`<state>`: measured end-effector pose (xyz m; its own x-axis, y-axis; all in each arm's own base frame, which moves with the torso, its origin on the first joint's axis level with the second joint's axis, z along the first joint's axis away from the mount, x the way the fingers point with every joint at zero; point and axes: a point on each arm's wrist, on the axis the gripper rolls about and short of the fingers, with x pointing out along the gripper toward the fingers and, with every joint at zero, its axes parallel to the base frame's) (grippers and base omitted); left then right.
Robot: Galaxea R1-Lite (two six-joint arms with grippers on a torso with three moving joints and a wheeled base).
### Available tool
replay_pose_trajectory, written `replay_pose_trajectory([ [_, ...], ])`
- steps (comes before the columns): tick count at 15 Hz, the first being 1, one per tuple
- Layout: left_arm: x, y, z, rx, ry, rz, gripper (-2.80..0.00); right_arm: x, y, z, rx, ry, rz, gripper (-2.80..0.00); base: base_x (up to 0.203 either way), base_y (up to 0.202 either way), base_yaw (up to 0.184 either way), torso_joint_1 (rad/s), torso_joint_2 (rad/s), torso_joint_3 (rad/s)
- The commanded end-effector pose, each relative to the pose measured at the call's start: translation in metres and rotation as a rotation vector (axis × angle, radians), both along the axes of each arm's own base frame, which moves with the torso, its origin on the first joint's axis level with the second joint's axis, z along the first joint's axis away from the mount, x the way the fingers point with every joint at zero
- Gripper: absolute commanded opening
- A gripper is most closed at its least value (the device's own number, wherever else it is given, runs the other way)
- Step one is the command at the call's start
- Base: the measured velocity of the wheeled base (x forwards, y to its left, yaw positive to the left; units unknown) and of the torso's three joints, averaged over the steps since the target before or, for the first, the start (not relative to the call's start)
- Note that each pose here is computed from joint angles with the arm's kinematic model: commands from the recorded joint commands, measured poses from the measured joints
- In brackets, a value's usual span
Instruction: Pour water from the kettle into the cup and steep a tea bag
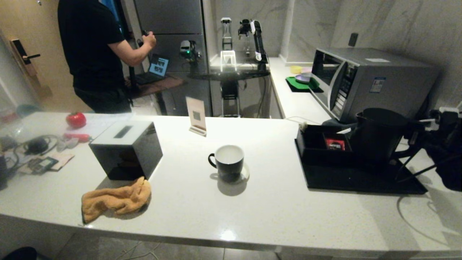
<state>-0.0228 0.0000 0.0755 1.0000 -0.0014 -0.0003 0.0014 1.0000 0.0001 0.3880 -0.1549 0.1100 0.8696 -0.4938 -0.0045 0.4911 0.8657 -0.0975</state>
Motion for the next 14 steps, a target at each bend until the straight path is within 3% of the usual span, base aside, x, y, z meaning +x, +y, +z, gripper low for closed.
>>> replay_pose_trajectory([
  [1, 0.0, 0.0, 0.0, 0.001, 0.0, 0.0, -2.8, -0.0013, 0.0002, 0.0062, -0.01, -0.025, -0.002, 0.0, 0.0, 0.0, 0.0, 0.0, 0.0, 0.0],
  [7, 0.0, 0.0, 0.0, 0.001, 0.0, 0.0, -2.8, -0.0028, 0.0008, 0.0059, -0.013, -0.024, -0.002, 0.0, 0.0, 0.0, 0.0, 0.0, 0.0, 0.0],
  [8, 0.0, 0.0, 0.0, 0.001, 0.0, 0.0, -2.8, -0.0028, 0.0008, 0.006, -0.014, -0.025, -0.002, -2.8, 0.0, 0.0, 0.0, 0.0, 0.0, 0.0],
  [14, 0.0, 0.0, 0.0, 0.0, 0.0, 0.0, -2.8, -0.0043, 0.0018, 0.0028, -0.008, -0.013, -0.007, -2.8, 0.0, 0.0, 0.0, 0.0, 0.0, 0.0],
])
